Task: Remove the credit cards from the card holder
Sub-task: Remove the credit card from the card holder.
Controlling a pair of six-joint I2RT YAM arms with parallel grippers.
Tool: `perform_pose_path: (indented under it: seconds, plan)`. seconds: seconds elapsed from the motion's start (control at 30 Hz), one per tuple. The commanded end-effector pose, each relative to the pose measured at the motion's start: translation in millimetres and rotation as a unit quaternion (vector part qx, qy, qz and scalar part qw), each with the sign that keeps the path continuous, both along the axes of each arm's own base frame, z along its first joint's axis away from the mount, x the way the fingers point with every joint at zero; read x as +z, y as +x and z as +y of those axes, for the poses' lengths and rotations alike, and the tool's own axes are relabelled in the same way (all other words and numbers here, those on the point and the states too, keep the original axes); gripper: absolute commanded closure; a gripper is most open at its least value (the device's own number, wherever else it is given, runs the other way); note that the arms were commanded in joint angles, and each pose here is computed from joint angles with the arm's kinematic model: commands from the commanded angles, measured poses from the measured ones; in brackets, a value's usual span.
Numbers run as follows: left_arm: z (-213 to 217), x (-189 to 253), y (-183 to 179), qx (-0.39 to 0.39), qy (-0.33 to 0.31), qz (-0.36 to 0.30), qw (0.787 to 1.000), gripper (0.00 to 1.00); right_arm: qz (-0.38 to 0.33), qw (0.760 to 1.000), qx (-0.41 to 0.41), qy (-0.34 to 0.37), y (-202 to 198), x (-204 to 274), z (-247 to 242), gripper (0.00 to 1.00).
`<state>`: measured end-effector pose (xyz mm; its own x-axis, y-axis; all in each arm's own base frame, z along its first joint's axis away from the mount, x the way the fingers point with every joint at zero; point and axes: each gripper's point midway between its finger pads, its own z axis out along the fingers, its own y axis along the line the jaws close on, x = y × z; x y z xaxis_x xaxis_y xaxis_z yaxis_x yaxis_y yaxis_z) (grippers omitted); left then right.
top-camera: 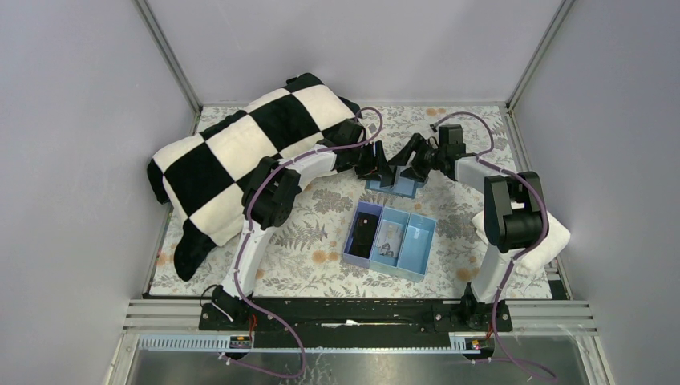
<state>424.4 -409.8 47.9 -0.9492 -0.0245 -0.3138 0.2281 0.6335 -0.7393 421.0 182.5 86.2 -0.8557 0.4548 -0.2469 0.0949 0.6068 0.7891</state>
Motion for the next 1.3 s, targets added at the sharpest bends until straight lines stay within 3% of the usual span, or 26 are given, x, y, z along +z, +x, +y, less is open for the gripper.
perform_pose_path:
  seconds: [0.0,0.13,0.37,0.6,0.93,1.27]
  plan:
    - [8,1,3,0.007,0.017,-0.007,1.000,0.40,-0.015,0.997,-0.059,-0.054,9,13,-25,0.29]
    - [8,-4,2,0.007,0.014,-0.003,1.000,0.40,-0.005,0.991,-0.120,-0.054,5,7,-56,0.29]
    - [9,-12,0,0.006,0.016,0.005,1.000,0.40,-0.038,0.996,-0.079,-0.014,5,18,-45,0.29]
    - [11,-14,2,0.007,0.017,0.005,1.000,0.40,-0.028,0.999,-0.043,0.009,11,7,-25,0.49]
    - [14,-17,2,0.010,0.019,0.011,1.000,0.41,0.011,0.998,-0.049,0.022,17,-26,-18,0.54]
    - [14,-19,1,0.009,0.019,0.014,1.000,0.41,0.025,0.999,-0.032,0.033,14,-41,-9,0.67]
